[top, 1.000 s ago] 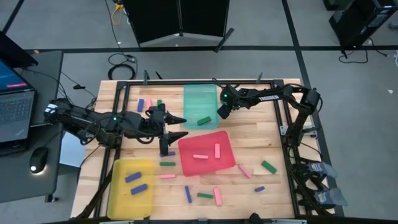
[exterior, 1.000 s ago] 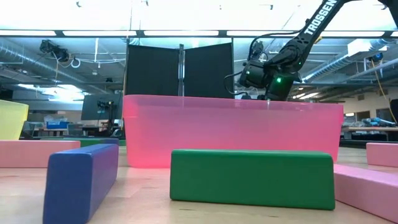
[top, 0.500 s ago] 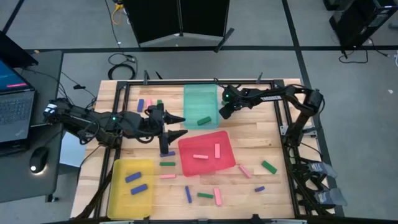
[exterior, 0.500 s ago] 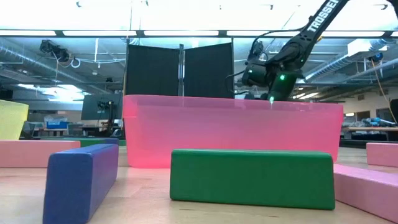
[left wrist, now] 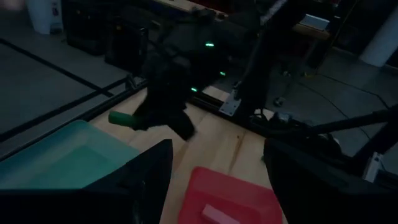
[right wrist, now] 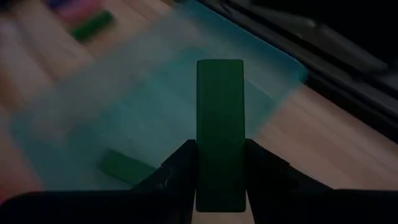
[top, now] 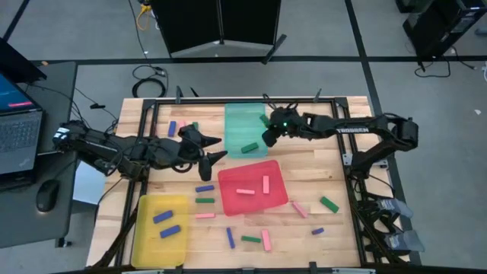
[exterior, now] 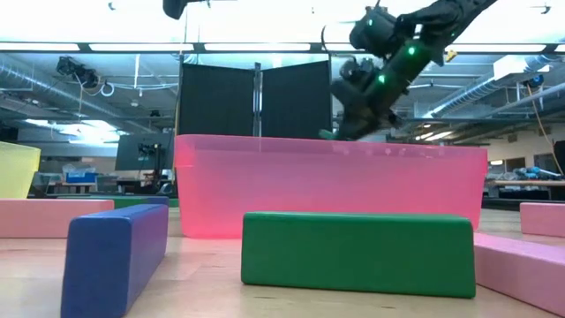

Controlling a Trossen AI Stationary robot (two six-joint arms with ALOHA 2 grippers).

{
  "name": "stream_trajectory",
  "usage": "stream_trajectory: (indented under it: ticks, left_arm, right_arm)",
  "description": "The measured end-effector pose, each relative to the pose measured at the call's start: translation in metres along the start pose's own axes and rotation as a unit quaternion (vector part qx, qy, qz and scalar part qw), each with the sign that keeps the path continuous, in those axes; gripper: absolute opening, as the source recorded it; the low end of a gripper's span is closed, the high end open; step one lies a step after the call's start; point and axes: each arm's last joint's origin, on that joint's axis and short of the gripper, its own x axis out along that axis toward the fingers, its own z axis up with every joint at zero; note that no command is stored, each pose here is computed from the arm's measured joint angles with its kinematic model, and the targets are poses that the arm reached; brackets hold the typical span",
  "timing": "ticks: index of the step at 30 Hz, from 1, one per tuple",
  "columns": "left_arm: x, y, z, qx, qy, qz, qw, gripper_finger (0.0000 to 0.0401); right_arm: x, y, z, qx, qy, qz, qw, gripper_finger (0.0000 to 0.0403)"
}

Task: Sort blocks
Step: Put the green block into the green bin, then put the blue block into the yellow bin

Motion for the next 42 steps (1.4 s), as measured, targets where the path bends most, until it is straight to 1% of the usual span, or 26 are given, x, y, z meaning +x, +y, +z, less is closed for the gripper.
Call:
stream_trajectory:
  ticks: [4,8,10,12,14,17,19,21,25,27,30,33,37,39,42]
  left_arm:
    - [0.003,0.004,0.002,-0.003,-0.004,0.011,1.000,0.0259]
    - [0.003,0.005,0.002,-0.003,-0.004,0.011,1.000,0.0259]
    - [0.003,0.004,0.002,-0.003,-0.004,0.011,1.000,0.0259]
    - [0.003,0.004,0.002,-0.003,-0.003,0.010,1.000,0.0259]
    - [0.003,0.004,0.002,-0.003,-0.003,0.010,1.000,0.0259]
    - [0.003,0.004,0.002,-0.003,-0.003,0.010,1.000,0.0259]
    - [0.003,0.004,0.002,-0.004,-0.003,0.011,1.000,0.0259]
    - [0.003,0.005,0.002,-0.004,-0.003,0.011,1.000,0.0259]
    - [0.003,0.006,-0.001,-0.006,0.012,0.018,1.000,0.0259]
    - [0.002,0.008,-0.005,-0.005,0.028,0.026,0.999,0.0259]
    - [0.002,0.011,-0.011,-0.009,0.055,0.041,0.998,0.0259]
    - [0.002,0.014,-0.017,-0.011,0.081,0.056,0.995,0.0259]
    - [0.001,0.016,-0.022,-0.015,0.101,0.069,0.992,0.0259]
    - [0.000,0.017,-0.023,-0.015,0.107,0.073,0.991,0.0259]
    - [0.002,0.021,-0.023,-0.029,0.115,0.081,0.990,0.0259]
  right_arm:
    - [0.011,0.019,-0.003,-0.010,-0.027,0.034,0.999,0.0115]
    - [0.027,0.029,-0.004,-0.007,-0.047,0.076,0.996,0.0117]
    - [0.034,0.031,-0.005,-0.009,-0.051,0.088,0.995,0.0141]
    - [0.036,0.031,-0.004,-0.012,-0.057,0.094,0.994,0.0180]
    - [0.035,0.030,-0.002,-0.019,-0.064,0.095,0.993,0.0218]
    - [0.029,0.029,0.003,-0.033,-0.076,0.096,0.992,0.0262]
    - [0.020,0.028,0.009,-0.039,-0.091,0.101,0.990,0.0279]
    - [0.010,0.027,0.015,-0.043,-0.110,0.106,0.987,0.0287]
    - [-0.022,0.028,0.022,-0.047,-0.167,0.132,0.976,0.0289]
    - [-0.042,0.025,0.020,-0.039,-0.203,0.148,0.967,0.0285]
    - [-0.071,0.018,0.008,-0.020,-0.252,0.173,0.952,0.0280]
    - [-0.095,0.011,-0.009,-0.007,-0.282,0.203,0.938,0.0277]
    - [-0.114,0.001,-0.038,0.002,-0.288,0.239,0.927,0.0277]
    - [-0.122,-0.002,-0.052,0.009,-0.293,0.246,0.924,0.0278]
    - [-0.132,-0.007,-0.069,0.016,-0.304,0.249,0.919,0.0277]
